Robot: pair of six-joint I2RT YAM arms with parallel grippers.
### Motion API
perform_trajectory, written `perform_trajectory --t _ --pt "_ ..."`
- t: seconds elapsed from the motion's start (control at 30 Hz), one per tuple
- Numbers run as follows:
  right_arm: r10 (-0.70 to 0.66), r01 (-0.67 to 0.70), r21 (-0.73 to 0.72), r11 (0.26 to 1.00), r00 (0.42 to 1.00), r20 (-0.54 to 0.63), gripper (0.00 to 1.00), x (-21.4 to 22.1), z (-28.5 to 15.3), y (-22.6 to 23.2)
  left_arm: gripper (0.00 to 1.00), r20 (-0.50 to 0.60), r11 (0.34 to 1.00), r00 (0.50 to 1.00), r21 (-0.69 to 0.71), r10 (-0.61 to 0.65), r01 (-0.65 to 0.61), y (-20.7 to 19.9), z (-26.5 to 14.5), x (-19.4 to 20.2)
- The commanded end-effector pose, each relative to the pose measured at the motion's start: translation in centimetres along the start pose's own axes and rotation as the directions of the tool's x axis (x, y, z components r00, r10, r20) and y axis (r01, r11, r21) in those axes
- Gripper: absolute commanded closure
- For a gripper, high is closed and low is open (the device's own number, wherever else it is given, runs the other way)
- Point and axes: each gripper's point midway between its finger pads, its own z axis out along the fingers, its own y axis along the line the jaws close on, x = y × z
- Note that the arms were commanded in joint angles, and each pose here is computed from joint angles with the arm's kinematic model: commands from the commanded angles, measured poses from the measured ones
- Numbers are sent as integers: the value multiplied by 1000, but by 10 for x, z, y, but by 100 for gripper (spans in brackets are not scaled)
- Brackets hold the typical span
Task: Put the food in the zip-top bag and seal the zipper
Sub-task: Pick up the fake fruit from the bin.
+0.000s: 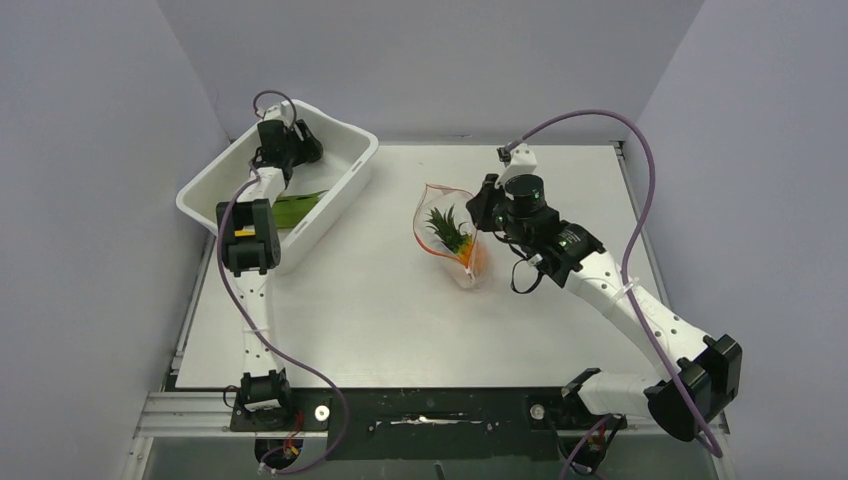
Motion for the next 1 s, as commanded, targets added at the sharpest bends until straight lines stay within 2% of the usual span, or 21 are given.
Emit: perform_trajectory --t 0.0,0.07,0.13,0.23,0.6,0.97 --pt "43 -41 -19 999 994 99 100 -28 -15 4 32 38 1000 999 12 -1 0 -9 2 -16" --pt "46 -44 -22 999 994 98 100 -27 -15 5 34 39 1000 999 12 -2 1 -9 3 -17" --pt "49 -47 -24 999 994 101 100 -28 -16 5 42 43 1000 999 24 2 -3 -12 2 -20" --pt "59 -56 -27 998 993 104 100 -27 -18 5 48 50 999 999 44 5 -7 -18 -2 -28" --pt "125 -123 -32 992 990 69 100 -9 -18 3 54 18 994 999 105 -43 41 -36 -27 -28" --pt "131 -128 -89 988 991 37 100 2 -15 17 58 71 989 994 130 -85 76 -46 -77 -57"
